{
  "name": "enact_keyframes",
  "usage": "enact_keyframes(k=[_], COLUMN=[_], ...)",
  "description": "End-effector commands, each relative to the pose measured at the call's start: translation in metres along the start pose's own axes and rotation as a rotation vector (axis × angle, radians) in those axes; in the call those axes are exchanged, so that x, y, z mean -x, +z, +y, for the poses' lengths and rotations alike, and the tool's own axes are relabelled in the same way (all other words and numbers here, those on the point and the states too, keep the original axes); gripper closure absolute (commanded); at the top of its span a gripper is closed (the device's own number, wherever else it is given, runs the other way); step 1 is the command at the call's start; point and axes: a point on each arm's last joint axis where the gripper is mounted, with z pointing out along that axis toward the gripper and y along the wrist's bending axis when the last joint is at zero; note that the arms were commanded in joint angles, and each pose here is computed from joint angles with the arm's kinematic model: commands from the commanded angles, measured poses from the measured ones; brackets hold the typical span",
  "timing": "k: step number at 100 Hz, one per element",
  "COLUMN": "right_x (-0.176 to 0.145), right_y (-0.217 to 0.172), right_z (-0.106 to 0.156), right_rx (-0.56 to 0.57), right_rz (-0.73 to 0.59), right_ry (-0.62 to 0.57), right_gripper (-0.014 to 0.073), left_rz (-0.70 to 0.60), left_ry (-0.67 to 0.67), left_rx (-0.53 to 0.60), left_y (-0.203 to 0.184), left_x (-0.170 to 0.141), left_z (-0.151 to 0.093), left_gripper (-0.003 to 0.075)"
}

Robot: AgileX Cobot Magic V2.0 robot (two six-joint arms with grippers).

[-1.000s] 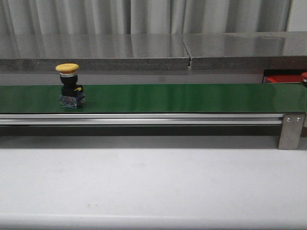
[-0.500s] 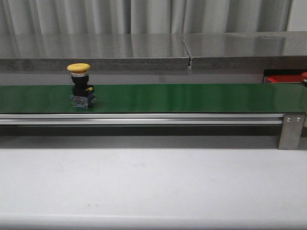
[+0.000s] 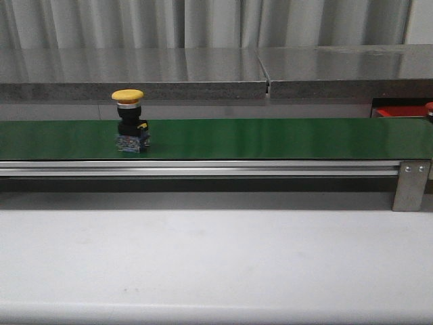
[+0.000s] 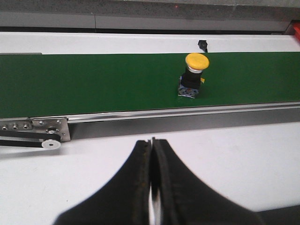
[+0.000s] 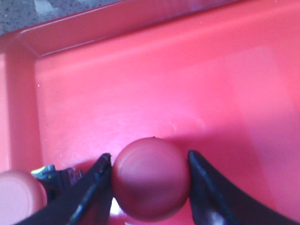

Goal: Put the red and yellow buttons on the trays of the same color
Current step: 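Lower the red button into the red tray and open the right gripper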

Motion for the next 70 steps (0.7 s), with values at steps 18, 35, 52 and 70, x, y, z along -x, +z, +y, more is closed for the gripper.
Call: enact_keyframes(k=[18,35,52,70], right_x=[0.03,0.031,0.032,0.033], right_y=[-0.028,-0.028,-0.03,-0.038], right_z=[0.006,0.006,0.006,0.008], right_rx=[0.015,0.012,0.012,0.018], right_rz=[-0.154,-0.172,-0.177,-0.168], right_ry=[0.027,0.029,0.029,0.023], right_gripper=[0.0231,0.0057,0.0065,0.0065], left_rz=[-0.084,-0.084,-0.084,-0.084], left_ry=[-0.013,-0.013,-0.013,-0.013], left_rx=[-0.02,-0.02,-0.02,-0.02], left_y=[-0.004,-0.004,-0.004,-0.004], left_x=[0.013,0.013,0.013,0.013], left_z=[-0.003,-0.003,-0.003,-0.003], left_gripper=[0.0741,0.0741,0.0741,0.0741])
